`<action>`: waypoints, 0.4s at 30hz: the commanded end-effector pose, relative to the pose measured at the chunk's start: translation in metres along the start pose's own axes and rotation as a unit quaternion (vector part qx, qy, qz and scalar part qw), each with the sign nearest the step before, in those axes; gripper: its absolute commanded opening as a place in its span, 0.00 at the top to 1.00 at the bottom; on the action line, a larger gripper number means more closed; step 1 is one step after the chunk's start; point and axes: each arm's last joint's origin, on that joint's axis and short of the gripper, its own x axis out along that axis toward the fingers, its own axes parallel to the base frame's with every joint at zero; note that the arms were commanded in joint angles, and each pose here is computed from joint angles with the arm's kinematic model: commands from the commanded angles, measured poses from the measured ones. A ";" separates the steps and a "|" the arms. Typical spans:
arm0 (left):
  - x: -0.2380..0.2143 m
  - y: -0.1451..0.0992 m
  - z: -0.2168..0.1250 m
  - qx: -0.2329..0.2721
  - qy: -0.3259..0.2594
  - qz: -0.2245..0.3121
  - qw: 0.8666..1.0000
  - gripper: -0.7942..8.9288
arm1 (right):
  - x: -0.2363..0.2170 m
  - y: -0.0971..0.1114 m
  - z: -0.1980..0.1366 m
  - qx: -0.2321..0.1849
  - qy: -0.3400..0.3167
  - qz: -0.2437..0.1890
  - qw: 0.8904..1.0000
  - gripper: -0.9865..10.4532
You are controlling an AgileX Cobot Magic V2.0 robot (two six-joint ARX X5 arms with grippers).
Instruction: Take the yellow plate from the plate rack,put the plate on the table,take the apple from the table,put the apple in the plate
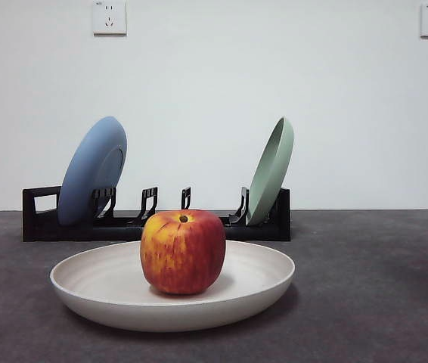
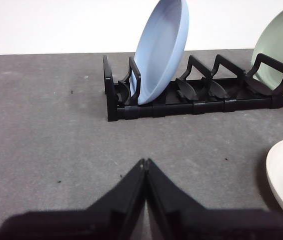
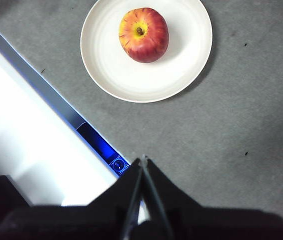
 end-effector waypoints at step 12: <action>0.001 0.001 -0.003 -0.005 0.005 0.003 1.000 0.92 | -0.019 -0.017 -0.004 -0.005 -0.077 -0.057 0.995 0.91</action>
